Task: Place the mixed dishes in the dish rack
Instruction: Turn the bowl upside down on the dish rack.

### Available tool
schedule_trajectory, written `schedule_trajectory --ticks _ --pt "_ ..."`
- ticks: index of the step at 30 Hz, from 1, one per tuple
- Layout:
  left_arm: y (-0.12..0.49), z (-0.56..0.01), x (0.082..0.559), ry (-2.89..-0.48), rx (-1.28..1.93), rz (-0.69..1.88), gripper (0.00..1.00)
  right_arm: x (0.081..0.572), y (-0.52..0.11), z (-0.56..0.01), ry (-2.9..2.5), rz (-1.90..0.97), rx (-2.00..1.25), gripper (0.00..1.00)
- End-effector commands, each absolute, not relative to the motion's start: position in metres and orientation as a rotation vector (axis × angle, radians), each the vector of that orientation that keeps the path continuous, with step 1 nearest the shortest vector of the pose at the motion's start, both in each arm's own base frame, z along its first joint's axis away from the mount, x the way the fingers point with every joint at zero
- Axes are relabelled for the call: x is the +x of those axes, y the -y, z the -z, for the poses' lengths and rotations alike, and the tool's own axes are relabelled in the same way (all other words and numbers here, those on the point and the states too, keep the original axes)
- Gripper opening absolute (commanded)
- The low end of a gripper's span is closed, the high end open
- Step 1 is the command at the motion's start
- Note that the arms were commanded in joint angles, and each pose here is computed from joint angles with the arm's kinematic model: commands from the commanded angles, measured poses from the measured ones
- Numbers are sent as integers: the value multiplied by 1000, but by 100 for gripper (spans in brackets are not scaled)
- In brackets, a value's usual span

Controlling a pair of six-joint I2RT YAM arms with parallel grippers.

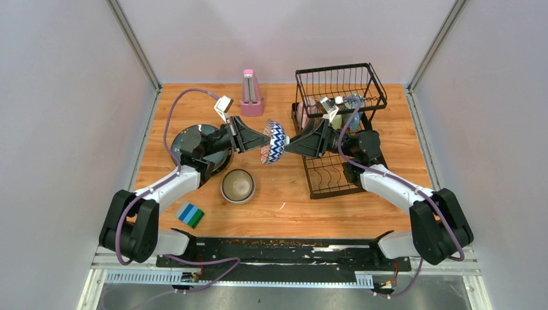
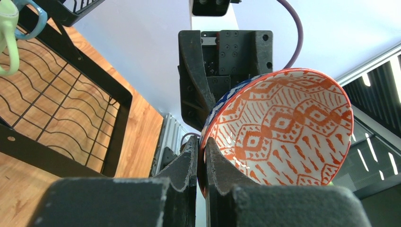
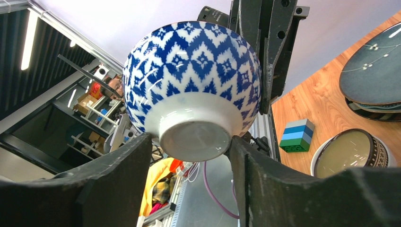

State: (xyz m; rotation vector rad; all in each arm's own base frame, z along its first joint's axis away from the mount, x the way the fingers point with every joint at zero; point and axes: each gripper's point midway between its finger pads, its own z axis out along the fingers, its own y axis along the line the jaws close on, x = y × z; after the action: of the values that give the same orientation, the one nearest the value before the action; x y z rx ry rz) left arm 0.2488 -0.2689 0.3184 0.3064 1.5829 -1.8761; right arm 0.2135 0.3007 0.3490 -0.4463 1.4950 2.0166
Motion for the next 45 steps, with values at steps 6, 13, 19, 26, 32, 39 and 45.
schedule_trajectory --ticks 6,13,19,26,32,39,45 --pt "266 -332 250 -1502 324 1861 0 208 -300 -373 -1378 -2021 -507 42" --pt "267 -330 249 -1507 329 1864 0 210 -299 -374 -1376 -2011 -493 17" --pt "267 -329 248 -1509 336 1864 0 212 -300 -372 -1388 -2006 -473 18" --pt "266 -330 248 -1506 334 1864 0 216 -299 -374 -1398 -1992 -443 62" --pt "266 -330 248 -1503 332 1863 0 216 -299 -372 -1406 -1994 -434 62" --pt "266 -330 248 -1505 334 1866 0 216 -299 -373 -1401 -1997 -434 44" --pt "267 -328 248 -1512 329 1867 0 217 -299 -370 -1410 -1995 -425 31"
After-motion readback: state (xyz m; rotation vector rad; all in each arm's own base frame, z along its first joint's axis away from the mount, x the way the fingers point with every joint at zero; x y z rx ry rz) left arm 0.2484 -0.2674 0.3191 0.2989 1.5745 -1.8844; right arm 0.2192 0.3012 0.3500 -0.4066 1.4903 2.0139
